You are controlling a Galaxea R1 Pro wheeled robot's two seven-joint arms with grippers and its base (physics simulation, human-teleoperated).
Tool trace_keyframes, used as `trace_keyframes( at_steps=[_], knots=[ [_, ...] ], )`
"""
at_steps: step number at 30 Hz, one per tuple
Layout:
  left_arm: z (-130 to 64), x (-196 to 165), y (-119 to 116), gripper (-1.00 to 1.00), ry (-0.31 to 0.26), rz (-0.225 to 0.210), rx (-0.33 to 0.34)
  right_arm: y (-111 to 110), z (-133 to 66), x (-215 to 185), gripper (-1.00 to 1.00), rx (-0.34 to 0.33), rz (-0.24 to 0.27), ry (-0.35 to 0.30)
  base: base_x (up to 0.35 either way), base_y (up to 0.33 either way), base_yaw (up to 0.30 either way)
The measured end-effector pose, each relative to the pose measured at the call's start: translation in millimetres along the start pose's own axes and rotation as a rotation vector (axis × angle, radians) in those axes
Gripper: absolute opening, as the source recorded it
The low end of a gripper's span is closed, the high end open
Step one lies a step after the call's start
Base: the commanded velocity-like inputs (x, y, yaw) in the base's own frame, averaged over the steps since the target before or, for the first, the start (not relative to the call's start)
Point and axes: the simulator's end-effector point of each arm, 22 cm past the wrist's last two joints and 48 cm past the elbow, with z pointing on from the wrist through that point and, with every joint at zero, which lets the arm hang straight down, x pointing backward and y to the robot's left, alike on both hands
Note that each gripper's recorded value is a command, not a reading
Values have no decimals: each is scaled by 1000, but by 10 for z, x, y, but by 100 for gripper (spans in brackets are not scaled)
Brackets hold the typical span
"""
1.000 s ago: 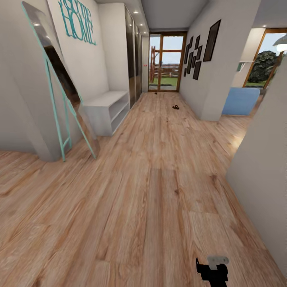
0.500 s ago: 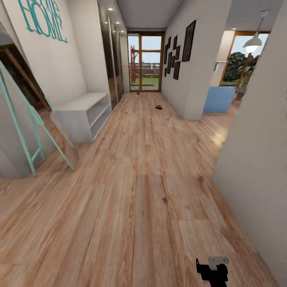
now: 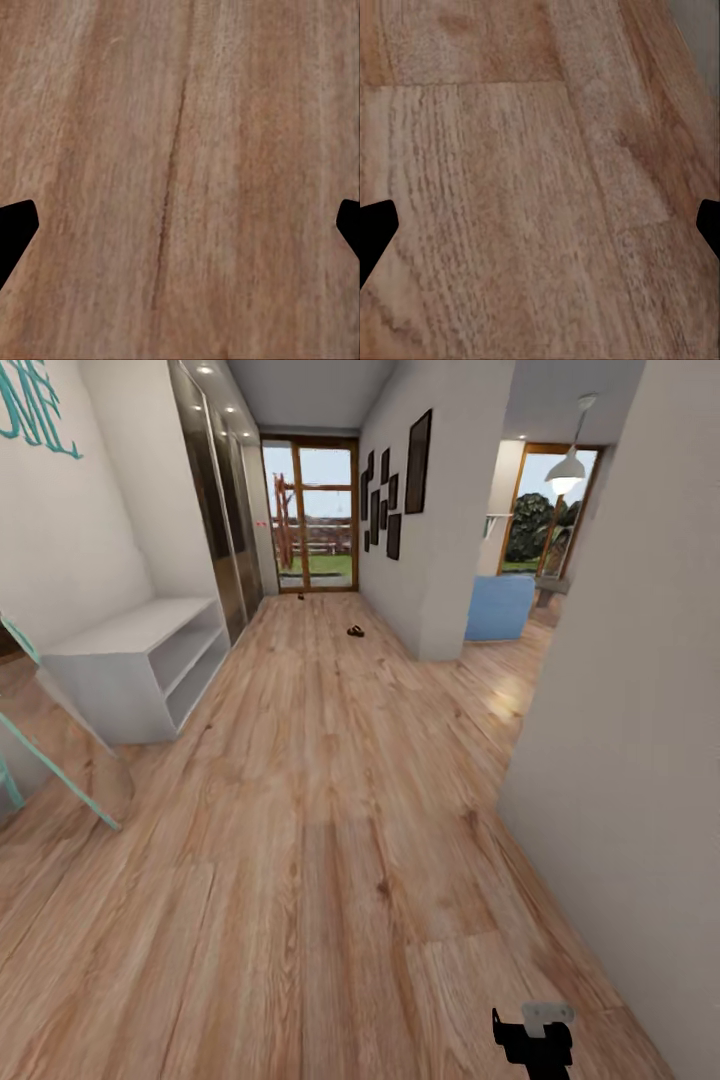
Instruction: Pick up the two gym shoes and the two sandals from the corridor floor and place them onto the hallstand (shoe rack) in the corridor, making sure they are on the rack and not on the floor. Arrange them so the two gym shoes are next to each other and the two sandals are next to each other.
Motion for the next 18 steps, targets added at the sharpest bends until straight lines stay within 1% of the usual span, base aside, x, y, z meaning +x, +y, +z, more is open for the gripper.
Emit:
trace_keyframes(
  at_steps=[11,13,18],
  knots=[
    [-1,3,-10,100,0,0,1,10,-38,47,100,-4,1,-9,336,14,-259],
    [-1,4,-10,100,0,-1,1,14,-44,54,100,-5,1,-10,335,75,-175],
    [-2,3,-6,100,0,-1,1,22,-53,63,100,-7,1,-12,326,126,-45]
  ],
)
